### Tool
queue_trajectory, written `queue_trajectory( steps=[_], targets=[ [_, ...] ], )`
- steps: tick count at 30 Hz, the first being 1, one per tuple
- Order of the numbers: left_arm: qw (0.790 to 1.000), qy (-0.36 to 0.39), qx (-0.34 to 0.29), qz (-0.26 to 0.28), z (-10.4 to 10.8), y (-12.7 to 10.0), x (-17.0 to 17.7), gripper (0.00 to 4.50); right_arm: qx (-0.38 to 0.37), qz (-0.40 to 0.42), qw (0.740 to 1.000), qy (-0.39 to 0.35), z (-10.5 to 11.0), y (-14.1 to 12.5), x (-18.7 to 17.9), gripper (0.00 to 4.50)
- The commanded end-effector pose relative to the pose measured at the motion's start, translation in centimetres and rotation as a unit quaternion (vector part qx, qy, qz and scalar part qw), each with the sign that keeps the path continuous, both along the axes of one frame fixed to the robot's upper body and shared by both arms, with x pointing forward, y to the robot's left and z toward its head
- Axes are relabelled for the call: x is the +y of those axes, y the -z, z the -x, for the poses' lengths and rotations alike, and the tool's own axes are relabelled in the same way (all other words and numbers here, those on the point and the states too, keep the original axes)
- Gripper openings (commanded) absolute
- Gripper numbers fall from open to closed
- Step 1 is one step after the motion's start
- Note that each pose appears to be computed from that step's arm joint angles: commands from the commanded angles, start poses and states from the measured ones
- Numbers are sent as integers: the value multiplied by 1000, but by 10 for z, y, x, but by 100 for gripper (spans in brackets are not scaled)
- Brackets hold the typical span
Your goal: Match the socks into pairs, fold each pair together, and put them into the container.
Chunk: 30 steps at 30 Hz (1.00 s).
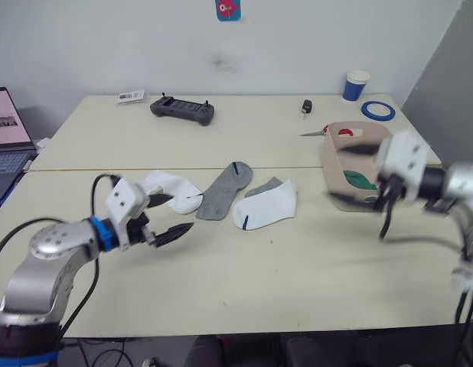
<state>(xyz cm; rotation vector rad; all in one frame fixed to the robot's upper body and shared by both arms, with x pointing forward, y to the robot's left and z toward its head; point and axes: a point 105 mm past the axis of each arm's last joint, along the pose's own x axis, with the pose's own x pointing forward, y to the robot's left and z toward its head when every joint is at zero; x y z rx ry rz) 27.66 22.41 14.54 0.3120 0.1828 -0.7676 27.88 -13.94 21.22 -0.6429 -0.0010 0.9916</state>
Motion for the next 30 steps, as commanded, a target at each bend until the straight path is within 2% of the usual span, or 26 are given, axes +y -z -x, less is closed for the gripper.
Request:
queue_trajectory(
  steps=[1, 4, 9, 12, 15, 18, 21, 23, 25, 30],
  targets=[
    [999, -32, -19, 13, 14, 3, 4, 450, 8, 22, 1000, 15, 14, 37, 8, 448],
    [998, -52, -12, 22, 21, 15, 1, 450, 20, 22, 999, 31, 23, 72, 7, 448],
    [999, -23, -4, 42, 19, 36, -33, 450, 12, 31, 997, 73, 28, 107, -10, 448],
    [997, -7, -21, 78, 10, 37, -70, 450, -6, 24, 997, 79, 28, 105, -15, 448],
    [991, 11, 11, 133, 9, 45, -102, 450, -14, 34, 997, 73, 31, 99, -18, 448],
    [987, 23, 43, 156, 11, 55, -122, 450, -15, 31, 996, 83, 34, 93, -21, 448],
    [976, -63, 47, 205, -18, 51, -126, 450, -20, 24, 995, 92, 35, 87, -18, 448],
    [968, -118, 44, 215, -34, 48, -123, 450, -24, 29, 995, 97, 35, 86, -17, 448],
    [964, -134, 44, 226, -38, 42, -125, 450, -26, 27, 994, 103, 34, 83, -19, 448],
    [961, -158, 82, 212, -45, 53, -131, 450, -42, 22, 993, 107, 27, 75, -16, 448]
  ],
)
